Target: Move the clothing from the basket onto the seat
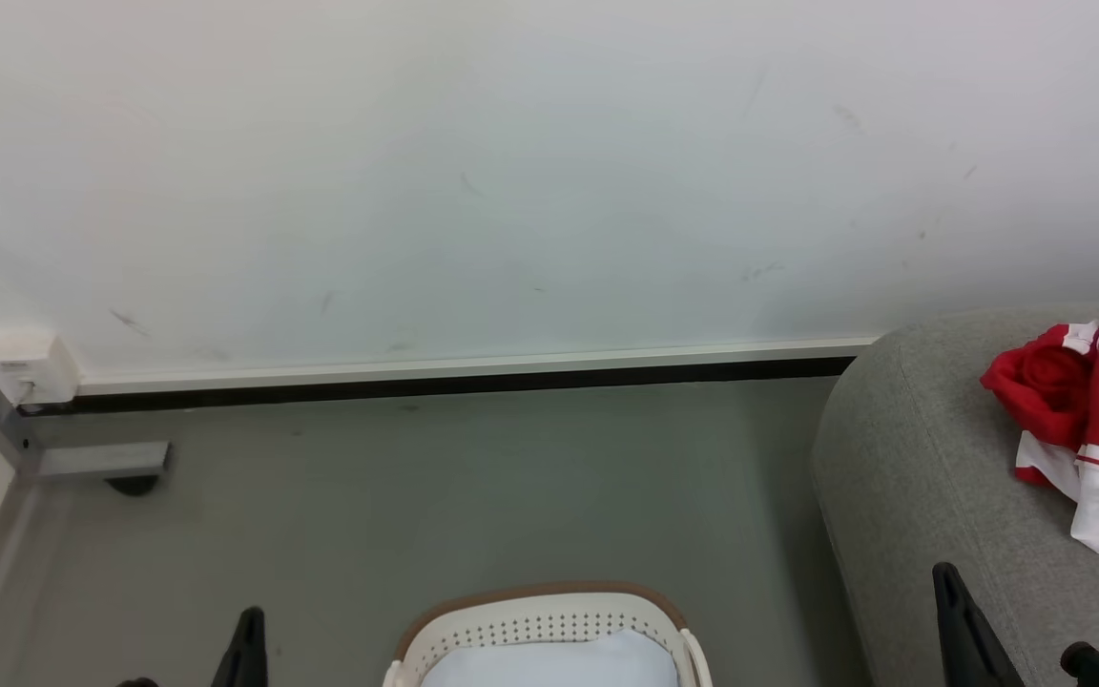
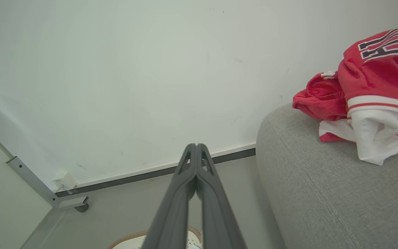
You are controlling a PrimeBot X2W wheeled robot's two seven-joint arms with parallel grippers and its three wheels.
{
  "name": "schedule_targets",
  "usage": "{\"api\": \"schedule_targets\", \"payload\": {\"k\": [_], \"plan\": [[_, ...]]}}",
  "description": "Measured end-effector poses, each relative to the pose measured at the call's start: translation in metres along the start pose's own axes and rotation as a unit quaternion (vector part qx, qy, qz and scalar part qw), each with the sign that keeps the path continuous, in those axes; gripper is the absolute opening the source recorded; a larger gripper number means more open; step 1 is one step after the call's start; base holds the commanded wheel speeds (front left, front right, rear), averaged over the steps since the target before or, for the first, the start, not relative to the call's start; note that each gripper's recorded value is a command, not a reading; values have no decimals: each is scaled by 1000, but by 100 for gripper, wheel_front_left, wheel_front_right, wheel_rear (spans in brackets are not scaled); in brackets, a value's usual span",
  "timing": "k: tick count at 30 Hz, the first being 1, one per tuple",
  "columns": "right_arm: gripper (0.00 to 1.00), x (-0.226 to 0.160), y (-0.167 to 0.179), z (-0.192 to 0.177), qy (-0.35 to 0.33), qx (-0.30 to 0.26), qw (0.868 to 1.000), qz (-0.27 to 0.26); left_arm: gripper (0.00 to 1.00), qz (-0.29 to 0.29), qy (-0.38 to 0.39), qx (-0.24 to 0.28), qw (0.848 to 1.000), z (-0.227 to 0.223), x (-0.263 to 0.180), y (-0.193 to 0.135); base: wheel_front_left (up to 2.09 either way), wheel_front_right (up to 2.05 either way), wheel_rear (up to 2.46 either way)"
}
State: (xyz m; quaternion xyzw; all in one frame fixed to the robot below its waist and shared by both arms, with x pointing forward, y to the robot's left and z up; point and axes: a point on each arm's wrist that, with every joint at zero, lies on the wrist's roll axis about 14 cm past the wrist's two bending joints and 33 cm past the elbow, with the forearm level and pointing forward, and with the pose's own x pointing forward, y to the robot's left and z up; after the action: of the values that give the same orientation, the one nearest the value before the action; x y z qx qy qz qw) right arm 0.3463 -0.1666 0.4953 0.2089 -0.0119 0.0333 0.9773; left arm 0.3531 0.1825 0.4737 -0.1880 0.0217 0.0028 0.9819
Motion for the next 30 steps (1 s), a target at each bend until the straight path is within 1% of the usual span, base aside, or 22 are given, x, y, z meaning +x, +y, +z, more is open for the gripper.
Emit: {"api": "schedule_targets", "payload": {"k": [12,18,30], "plan": [[0,6,-10,4,0,93,995,-23,0,15,2,-97,995,4,6,4,0,0,0],[0,7,-14,3,2,137,990,-32,0,19,3,-144,989,5,8,5,0,0,0],[0,13,-19,7,0,211,976,-43,0,23,5,-220,975,8,12,6,0,0,0]]}}
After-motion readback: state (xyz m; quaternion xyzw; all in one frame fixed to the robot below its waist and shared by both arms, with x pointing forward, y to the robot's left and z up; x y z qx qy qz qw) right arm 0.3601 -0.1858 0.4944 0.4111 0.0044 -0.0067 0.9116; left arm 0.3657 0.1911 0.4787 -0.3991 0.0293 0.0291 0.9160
